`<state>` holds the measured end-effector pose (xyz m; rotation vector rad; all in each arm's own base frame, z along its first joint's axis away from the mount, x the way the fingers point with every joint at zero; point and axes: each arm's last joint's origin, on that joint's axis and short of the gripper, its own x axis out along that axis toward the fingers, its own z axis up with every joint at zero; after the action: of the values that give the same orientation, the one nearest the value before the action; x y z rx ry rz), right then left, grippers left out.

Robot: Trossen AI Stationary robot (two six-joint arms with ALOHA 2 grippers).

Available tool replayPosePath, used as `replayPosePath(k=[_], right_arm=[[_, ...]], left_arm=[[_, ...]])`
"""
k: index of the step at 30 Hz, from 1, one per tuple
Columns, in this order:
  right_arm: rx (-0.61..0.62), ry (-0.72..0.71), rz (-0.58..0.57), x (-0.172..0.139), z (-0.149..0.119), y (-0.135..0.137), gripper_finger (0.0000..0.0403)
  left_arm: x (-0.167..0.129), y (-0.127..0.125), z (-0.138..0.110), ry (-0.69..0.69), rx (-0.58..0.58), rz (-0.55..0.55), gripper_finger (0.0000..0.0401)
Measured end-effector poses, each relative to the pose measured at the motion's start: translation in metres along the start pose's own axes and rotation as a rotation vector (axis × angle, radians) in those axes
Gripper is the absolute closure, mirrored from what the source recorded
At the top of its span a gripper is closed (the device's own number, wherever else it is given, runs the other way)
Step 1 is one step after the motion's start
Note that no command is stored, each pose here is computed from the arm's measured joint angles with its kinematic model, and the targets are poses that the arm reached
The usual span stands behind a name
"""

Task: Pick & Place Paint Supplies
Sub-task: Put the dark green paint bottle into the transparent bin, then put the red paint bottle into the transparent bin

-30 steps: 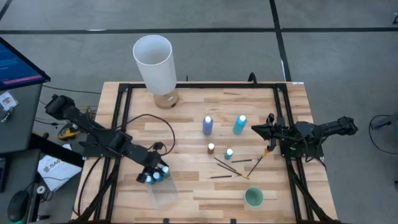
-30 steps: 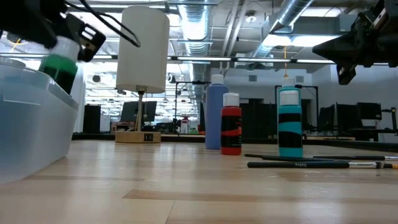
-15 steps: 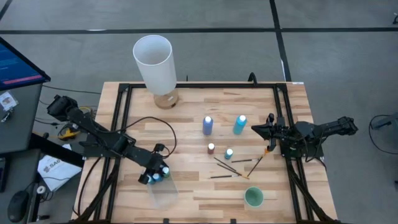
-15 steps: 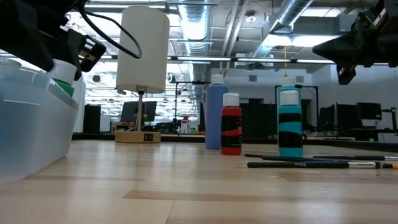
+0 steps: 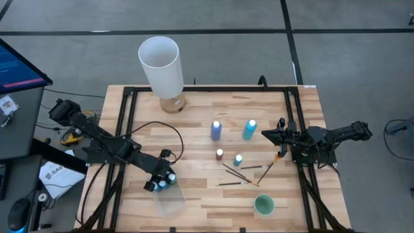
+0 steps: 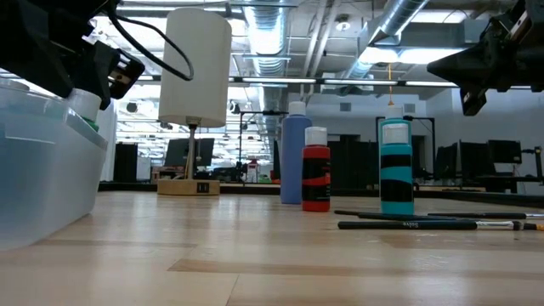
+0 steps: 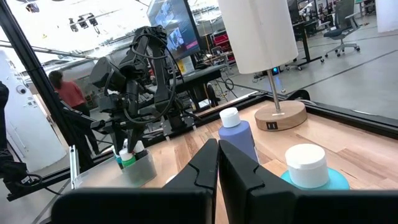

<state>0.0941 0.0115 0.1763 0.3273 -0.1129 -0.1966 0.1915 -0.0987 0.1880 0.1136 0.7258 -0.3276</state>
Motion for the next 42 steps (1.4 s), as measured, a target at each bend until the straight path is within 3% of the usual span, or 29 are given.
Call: replayPosePath(k=[13, 22, 29, 42], right_arm=[[0.0, 0.0, 0.0, 0.0, 0.0, 0.0, 0.0394], [0.0, 0.0, 0.0, 0.0, 0.0, 0.0, 0.0394], [0.0, 0.0, 0.0, 0.0, 0.0, 0.0, 0.0394], [0.001, -0.002, 0.0, 0.0, 0.0, 0.0, 0.0394]], left_arm=[[-0.02, 0.004, 0.009, -0.109, -0.008, 0.011, 0.0267], [-0.043, 0.019, 0.03, -0.359, 0.065, 0.086, 0.0267], [-0.047, 0.042, 0.054, -0.586, 0.157, 0.242, 0.0267], [-0.012, 0.09, 0.094, -0.503, 0.112, 0.371, 0.0266]])
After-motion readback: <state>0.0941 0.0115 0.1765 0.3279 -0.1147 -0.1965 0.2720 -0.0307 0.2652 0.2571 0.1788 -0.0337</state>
